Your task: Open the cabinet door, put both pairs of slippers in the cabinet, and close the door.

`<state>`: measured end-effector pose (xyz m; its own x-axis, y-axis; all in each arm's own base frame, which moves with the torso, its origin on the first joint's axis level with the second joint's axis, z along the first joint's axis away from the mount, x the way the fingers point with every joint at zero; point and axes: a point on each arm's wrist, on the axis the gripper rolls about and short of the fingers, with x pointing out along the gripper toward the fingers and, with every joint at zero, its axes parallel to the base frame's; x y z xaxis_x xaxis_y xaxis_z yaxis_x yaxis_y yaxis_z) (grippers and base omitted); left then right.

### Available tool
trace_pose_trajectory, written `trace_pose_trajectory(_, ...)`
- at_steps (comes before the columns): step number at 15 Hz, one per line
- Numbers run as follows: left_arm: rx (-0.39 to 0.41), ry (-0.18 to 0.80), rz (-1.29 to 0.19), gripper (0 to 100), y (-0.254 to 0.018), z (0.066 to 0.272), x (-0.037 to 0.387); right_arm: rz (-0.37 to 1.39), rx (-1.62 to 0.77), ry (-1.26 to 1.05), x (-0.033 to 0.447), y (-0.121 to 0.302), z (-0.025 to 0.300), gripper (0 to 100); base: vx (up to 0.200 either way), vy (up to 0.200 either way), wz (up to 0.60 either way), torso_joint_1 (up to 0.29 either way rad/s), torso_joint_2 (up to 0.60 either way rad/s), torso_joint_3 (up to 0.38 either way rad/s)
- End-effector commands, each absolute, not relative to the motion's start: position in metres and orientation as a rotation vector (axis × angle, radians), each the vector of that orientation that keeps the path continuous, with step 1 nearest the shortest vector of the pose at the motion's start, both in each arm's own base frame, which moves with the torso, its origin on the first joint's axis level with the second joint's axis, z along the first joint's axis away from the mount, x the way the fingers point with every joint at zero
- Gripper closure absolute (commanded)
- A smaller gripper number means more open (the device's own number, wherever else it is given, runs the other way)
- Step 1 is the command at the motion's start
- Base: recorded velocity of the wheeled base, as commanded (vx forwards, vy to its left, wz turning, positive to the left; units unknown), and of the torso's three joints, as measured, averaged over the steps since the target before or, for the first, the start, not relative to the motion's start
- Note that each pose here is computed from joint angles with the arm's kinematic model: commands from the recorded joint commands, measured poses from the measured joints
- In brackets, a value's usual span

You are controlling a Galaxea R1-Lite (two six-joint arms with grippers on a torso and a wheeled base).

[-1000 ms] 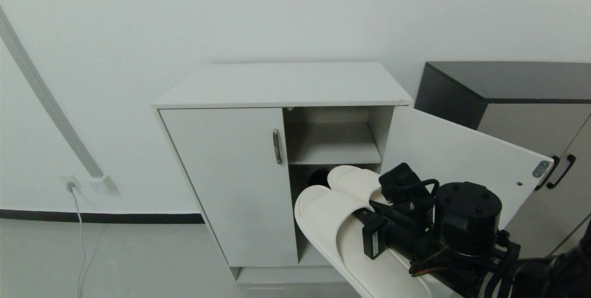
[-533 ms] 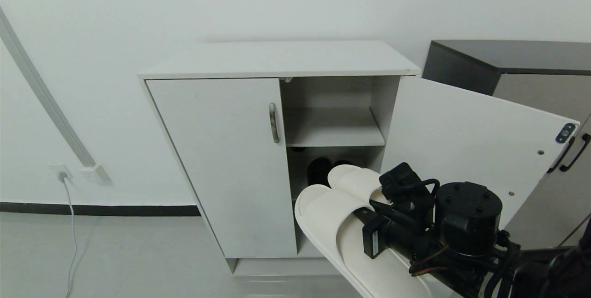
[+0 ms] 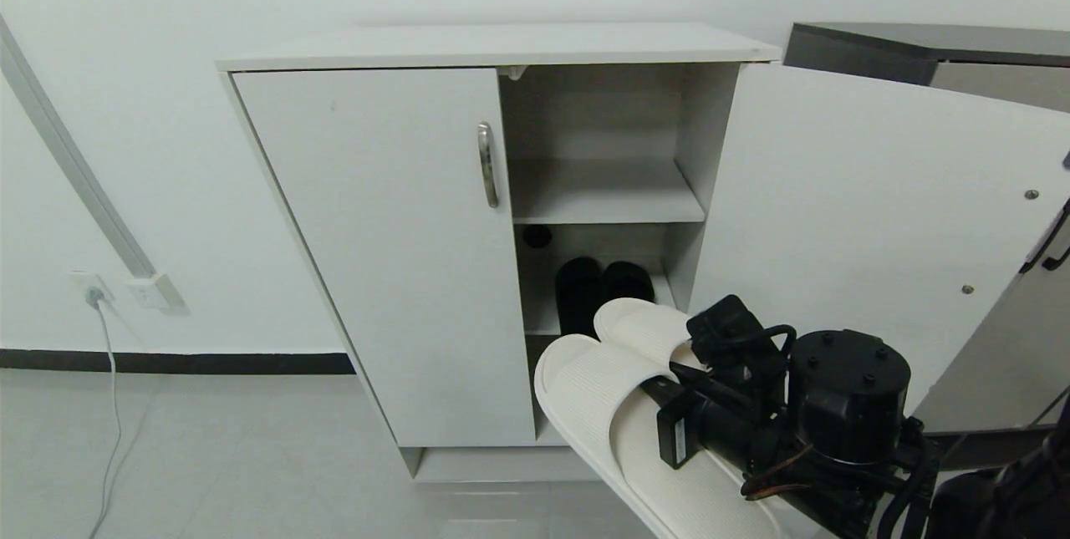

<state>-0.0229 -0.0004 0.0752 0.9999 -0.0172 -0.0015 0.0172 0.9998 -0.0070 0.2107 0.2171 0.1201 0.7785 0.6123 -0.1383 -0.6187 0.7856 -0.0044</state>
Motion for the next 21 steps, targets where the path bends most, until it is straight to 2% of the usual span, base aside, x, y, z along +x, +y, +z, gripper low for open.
trace_pose_trajectory(1,-0.008,0.002,-0.017,100,0.000,0.075,-0.023,0.667,-0.049,0.129,0.210,0.217,0.120,100,0.000,0.000,0.00,0.002,0.26,0.271)
trace_pose_trajectory(9,-0.008,0.002,-0.017,100,0.000,0.075,-0.023,0.676,-0.075,0.128,0.208,0.216,0.117,100,0.000,0.000,0.00,0.001,0.04,0.034)
trace_pose_trajectory(15,-0.009,0.002,-0.017,100,0.000,0.075,-0.023,0.641,-0.126,0.122,0.216,0.225,0.102,100,0.000,0.000,0.00,0.000,0.00,0.000)
trace_pose_trajectory(18,-0.008,0.002,-0.017,100,0.000,0.075,-0.023,0.373,-0.035,0.117,0.227,0.291,0.100,100,0.000,0.000,0.00,0.000,0.00,0.000)
trace_pose_trajectory(21,-0.006,0.002,-0.017,100,0.000,0.075,-0.023,0.181,-0.063,0.122,0.244,0.312,0.103,100,0.000,0.000,0.00,0.000,0.00,0.000)
